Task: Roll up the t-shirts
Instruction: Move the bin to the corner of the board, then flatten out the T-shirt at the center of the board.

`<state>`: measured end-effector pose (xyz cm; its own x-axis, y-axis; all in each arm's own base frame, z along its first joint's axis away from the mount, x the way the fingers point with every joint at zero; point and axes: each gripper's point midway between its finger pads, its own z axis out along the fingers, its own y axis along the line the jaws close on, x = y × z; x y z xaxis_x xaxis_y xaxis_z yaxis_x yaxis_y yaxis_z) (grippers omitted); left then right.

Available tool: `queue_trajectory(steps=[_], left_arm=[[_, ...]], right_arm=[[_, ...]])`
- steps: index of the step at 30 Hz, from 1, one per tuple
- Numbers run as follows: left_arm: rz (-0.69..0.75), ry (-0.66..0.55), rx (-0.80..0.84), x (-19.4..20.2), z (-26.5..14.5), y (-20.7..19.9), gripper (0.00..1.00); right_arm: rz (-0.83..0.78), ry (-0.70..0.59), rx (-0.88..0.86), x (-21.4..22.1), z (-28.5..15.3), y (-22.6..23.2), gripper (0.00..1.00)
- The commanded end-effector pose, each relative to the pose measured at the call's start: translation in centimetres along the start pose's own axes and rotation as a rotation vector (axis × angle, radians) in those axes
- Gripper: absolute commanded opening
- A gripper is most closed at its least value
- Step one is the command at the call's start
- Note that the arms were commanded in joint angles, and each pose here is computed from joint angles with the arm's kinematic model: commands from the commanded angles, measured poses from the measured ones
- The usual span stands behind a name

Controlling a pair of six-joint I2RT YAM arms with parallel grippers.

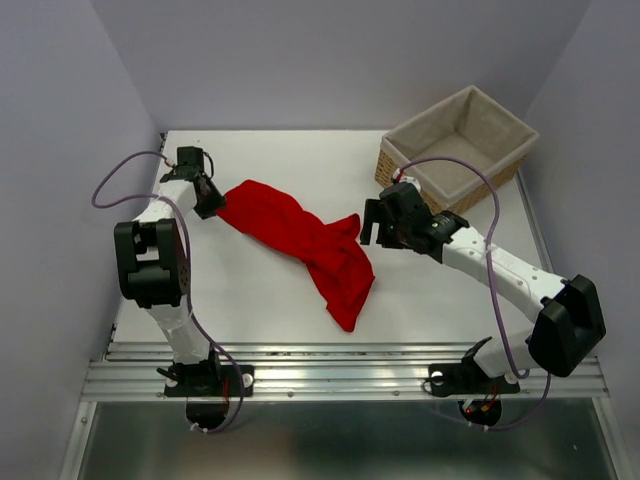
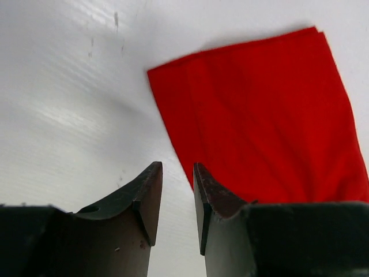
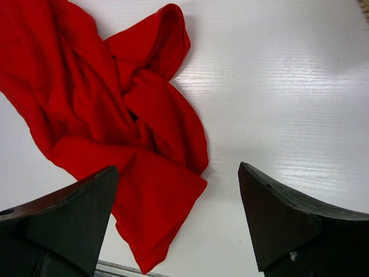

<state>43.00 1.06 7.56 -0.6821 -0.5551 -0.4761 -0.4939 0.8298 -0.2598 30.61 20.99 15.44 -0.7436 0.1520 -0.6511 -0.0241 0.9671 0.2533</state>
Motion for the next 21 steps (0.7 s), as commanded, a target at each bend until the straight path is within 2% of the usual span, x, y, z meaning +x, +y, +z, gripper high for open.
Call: queue_trajectory(steps=[1, 6, 13, 14, 17, 18, 20, 21], left_arm=[[-0.002, -0.114, -0.08, -4.1, 0.2, -0.4, 0.39], [0.04, -0.101, -0.142, -4.9, 2.1, -0.8, 0.36], [0.087, -0.052, -0.169, -3.4, 5.2, -1.4, 0.37], [0.115, -0.05, -0.156, -2.9, 5.3, -2.7, 0.37], [0.134, -0.036, -0.167, -2.5, 6.0, -3.2, 0.33], [0.14, -0.028, -0.17, -2.2, 6.3, -3.3, 0.27], [0.143, -0.032, -0.168, -2.3, 6.3, -3.5, 0.24], [0.145, -0.031, -0.17, -2.3, 6.4, -3.5, 0.18]], right_arm=[[0.035, -0.048, -0.004, -0.7, -1.7, 0.0, 0.9], [0.059, -0.04, -0.016, -0.1, -2.1, 0.2, 0.91], [0.076, -0.031, -0.001, 0.6, -2.6, -0.6, 0.91], [0.075, -0.03, 0.002, 0.7, -2.7, -0.7, 0.91], [0.078, -0.028, 0.011, 1.0, -3.0, -1.1, 0.91], [0.08, -0.03, 0.011, 1.0, -3.1, -1.2, 0.91], [0.083, -0.033, 0.011, 0.9, -3.3, -1.3, 0.91], [0.086, -0.033, 0.011, 0.9, -3.3, -1.3, 0.92]])
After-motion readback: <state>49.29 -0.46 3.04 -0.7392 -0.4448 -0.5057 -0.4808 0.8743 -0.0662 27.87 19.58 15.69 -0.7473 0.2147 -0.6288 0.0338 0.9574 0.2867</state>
